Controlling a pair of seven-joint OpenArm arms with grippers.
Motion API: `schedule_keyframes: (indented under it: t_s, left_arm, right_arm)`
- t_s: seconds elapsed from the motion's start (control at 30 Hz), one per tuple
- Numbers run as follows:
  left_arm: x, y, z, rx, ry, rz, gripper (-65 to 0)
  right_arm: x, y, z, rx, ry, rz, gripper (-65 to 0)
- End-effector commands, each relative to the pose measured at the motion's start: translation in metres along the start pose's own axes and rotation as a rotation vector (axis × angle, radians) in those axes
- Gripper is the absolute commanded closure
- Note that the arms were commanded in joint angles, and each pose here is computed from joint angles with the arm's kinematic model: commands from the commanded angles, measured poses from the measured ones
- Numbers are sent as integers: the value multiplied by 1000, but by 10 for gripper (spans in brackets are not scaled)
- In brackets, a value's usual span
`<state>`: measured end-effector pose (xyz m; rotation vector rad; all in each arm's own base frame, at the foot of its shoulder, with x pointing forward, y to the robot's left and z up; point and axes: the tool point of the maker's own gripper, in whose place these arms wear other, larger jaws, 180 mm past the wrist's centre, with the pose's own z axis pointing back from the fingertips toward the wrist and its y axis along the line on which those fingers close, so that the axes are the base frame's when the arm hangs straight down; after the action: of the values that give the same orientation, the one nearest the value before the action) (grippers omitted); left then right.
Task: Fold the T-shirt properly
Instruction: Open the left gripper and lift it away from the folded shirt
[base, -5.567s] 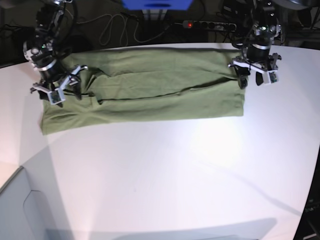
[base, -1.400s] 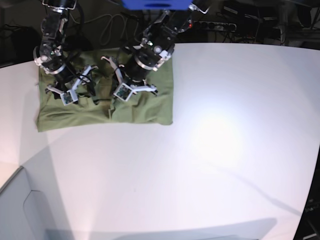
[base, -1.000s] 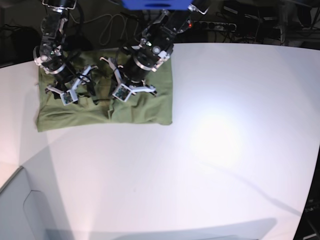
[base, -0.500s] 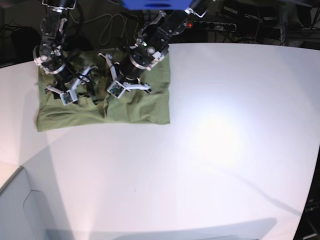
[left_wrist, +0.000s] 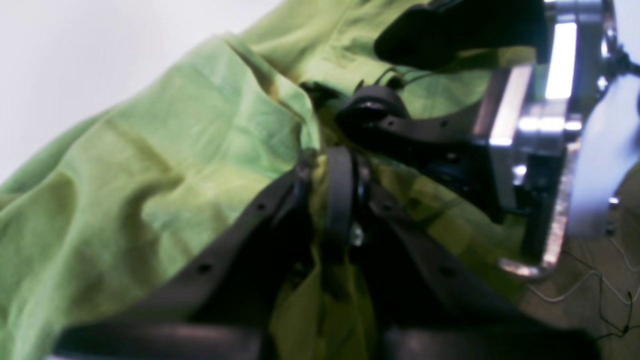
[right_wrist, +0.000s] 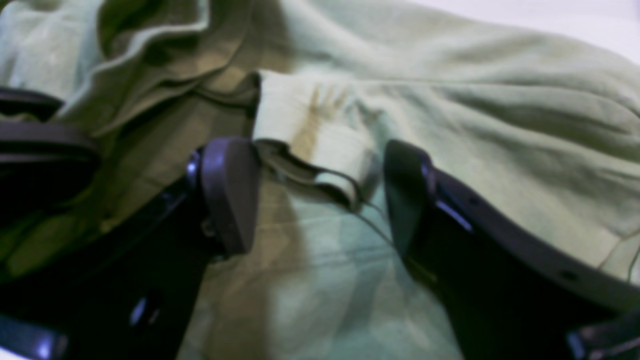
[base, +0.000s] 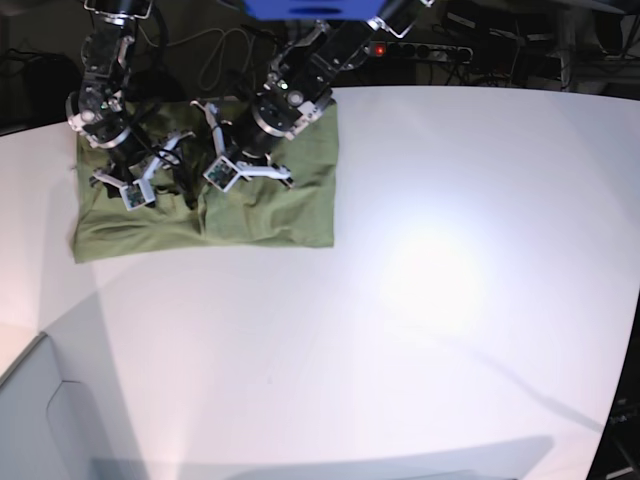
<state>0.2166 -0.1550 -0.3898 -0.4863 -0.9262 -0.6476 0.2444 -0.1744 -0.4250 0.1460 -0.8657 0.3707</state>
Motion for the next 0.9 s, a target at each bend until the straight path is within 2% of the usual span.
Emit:
schedule_keyframes:
  t_s: [0.0,0.1,0.3,0.4,0.53,0.7,0.87]
  left_arm:
    - [20,-9,-1,-19,-60,14,0]
    - [19,-9,-1,-21,-56,13,-2]
    - [20,-10,0,-21,-58,15,-130]
    - [21,-10,1,-18,-61,11,-172]
    - [35,-8,6,-15,-99,13,-227]
    - [51,-3,16,-6,-149,2,-329]
    - [61,2,32,9,-190,3,-349]
  right_arm:
    - [1,-2,2,3,2,18,-379]
    - [3,-2,2,2,-1,21,-379]
    - [6,-5,3,-6,-10,22,-379]
    - [12,-7,1,-10,-26,26,-379]
    - [18,-10,0,-14,-37,29,-379]
    - [26,-11,3,-22,-56,46,-379]
    - [39,-13,7,-34,-84,67,-379]
